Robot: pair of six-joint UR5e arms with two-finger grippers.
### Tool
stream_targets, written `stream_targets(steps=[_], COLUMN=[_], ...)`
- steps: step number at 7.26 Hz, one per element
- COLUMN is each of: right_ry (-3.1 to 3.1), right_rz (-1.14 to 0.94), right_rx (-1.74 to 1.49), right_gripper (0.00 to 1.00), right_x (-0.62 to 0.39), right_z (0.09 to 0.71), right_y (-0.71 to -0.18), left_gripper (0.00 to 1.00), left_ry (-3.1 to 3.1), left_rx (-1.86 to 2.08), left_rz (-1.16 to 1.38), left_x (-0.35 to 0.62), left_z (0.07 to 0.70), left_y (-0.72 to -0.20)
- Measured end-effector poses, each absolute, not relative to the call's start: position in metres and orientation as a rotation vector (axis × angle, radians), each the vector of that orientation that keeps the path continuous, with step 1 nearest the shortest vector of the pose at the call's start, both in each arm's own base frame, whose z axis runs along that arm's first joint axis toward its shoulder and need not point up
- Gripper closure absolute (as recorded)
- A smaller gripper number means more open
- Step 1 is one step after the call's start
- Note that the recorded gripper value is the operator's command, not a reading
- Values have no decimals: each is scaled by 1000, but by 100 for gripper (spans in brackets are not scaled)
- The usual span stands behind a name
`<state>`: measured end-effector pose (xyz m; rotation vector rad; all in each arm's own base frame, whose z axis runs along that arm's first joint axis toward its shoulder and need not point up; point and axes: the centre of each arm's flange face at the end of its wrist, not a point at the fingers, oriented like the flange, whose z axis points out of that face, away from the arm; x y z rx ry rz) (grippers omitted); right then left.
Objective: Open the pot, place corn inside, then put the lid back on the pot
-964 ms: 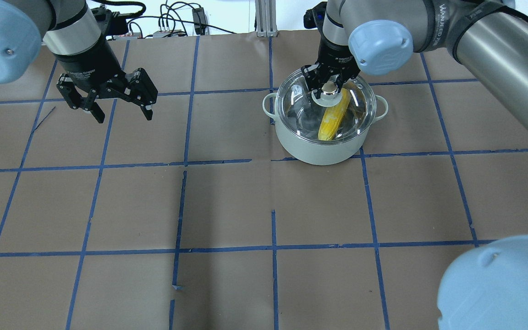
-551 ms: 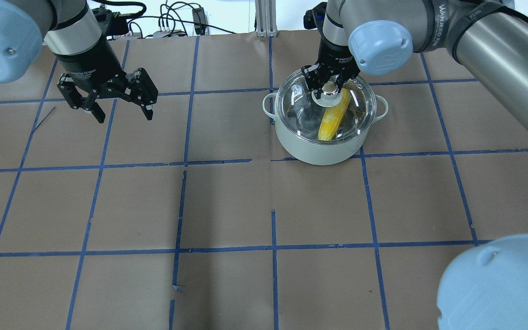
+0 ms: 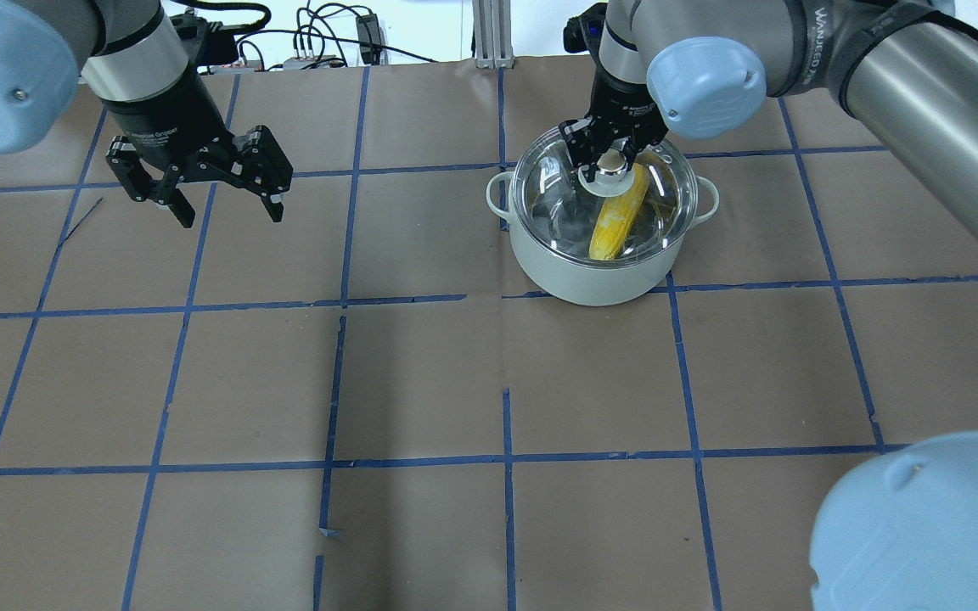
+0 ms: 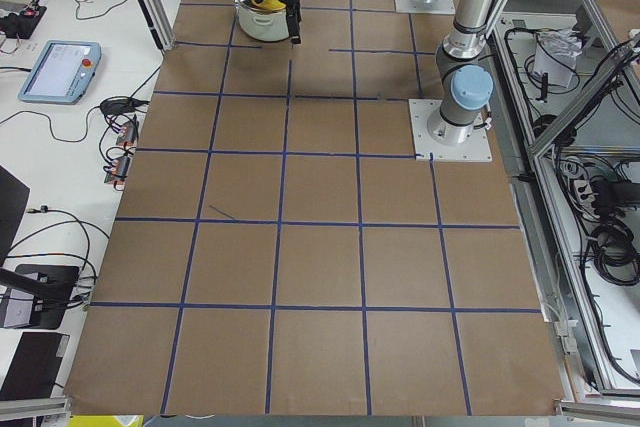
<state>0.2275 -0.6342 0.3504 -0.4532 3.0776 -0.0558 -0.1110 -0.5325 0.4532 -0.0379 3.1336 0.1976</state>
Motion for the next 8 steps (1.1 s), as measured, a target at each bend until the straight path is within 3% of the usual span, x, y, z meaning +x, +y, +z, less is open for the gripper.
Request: stream_targets(steps=[5,8], right_ry=[3092,3100], right_rz=[-78,-160], right_rx=[-421,-387], right_gripper=[0,0], right_x=[226,203], right_z=[358,425], right_y=[-632,-593], left_gripper=[0,0], left_ry=[3134,3134], left_rx=[-37,-37], left_rz=[199,200], left_x=[-111,-111], left_z=[453,452], left_y=[-533,-534])
